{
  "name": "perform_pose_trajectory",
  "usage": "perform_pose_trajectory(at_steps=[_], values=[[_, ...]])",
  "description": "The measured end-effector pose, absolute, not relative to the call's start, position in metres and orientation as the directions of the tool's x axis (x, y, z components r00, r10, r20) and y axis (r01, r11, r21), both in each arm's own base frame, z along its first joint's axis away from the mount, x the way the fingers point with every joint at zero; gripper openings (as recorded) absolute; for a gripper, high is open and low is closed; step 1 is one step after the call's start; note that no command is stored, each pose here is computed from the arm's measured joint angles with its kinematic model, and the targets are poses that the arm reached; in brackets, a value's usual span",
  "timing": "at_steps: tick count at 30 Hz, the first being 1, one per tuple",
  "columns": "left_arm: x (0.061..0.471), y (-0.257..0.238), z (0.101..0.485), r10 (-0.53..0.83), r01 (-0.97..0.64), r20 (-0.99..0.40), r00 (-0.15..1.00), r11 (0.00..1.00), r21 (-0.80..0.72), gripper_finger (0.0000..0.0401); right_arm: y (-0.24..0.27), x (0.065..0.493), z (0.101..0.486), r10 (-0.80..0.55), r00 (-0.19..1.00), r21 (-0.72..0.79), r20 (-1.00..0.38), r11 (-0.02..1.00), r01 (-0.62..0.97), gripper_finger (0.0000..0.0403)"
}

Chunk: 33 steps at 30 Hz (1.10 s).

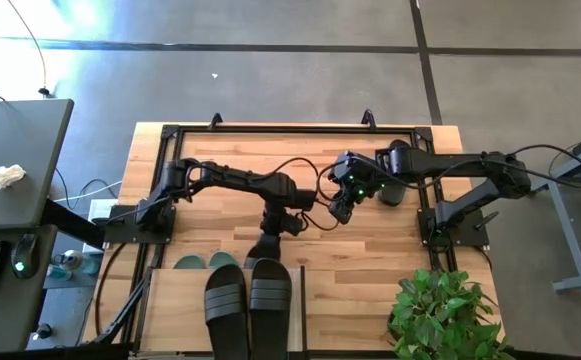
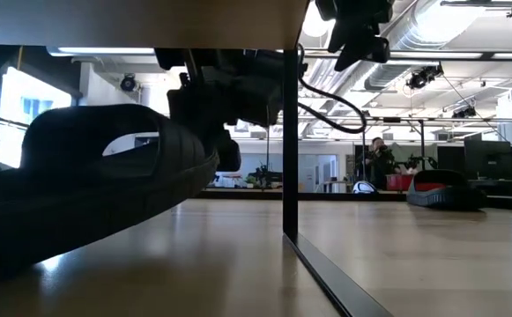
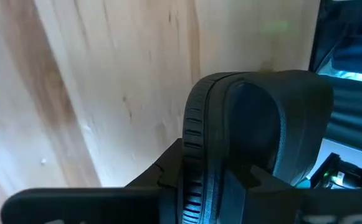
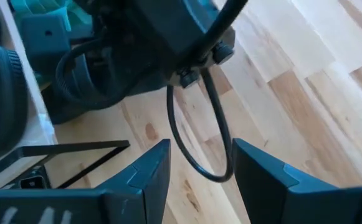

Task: Pick and place slides into the shelf
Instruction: Put the black slipper under the shelf

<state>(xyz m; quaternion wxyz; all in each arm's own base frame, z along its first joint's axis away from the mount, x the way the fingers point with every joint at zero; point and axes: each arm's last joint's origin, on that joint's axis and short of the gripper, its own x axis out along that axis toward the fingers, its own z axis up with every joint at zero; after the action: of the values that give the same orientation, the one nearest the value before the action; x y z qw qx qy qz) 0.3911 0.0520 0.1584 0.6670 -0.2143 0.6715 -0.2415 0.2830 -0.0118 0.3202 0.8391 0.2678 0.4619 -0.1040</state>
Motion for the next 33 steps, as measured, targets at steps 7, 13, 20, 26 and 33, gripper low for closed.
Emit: perform_pose_trajectory(at_steps=[7,13,20,26,33], values=[[0.396,0.031,0.158,-0.611,0.073,-0.791,-0.031,0.788,-0.612,0.0040,-0.012,0.283,0.320,0.077,0.552,0.367,-0.831,0.820,0.438,0.0160],[0.394,0.023,0.159,-0.617,0.028,-0.785,-0.057,0.785,-0.619,0.0049,-0.012,0.283,0.320,0.077,0.552,0.367,-0.831,0.820,0.438,0.0160],[0.392,0.023,0.159,-0.626,-0.030,-0.777,-0.072,0.780,-0.625,0.0041,-0.012,0.283,0.320,0.077,0.552,0.359,-0.831,0.830,0.426,0.0160],[0.388,0.022,0.160,-0.630,-0.078,-0.769,-0.110,0.777,-0.625,0.0058,-0.012,0.283,0.320,0.071,0.552,0.343,-0.831,0.845,0.409,0.0160],[0.383,0.022,0.161,-0.632,-0.110,-0.760,-0.151,0.775,-0.622,0.0078,-0.012,0.283,0.320,0.052,0.552,0.318,-0.833,0.861,0.398,0.0160]])
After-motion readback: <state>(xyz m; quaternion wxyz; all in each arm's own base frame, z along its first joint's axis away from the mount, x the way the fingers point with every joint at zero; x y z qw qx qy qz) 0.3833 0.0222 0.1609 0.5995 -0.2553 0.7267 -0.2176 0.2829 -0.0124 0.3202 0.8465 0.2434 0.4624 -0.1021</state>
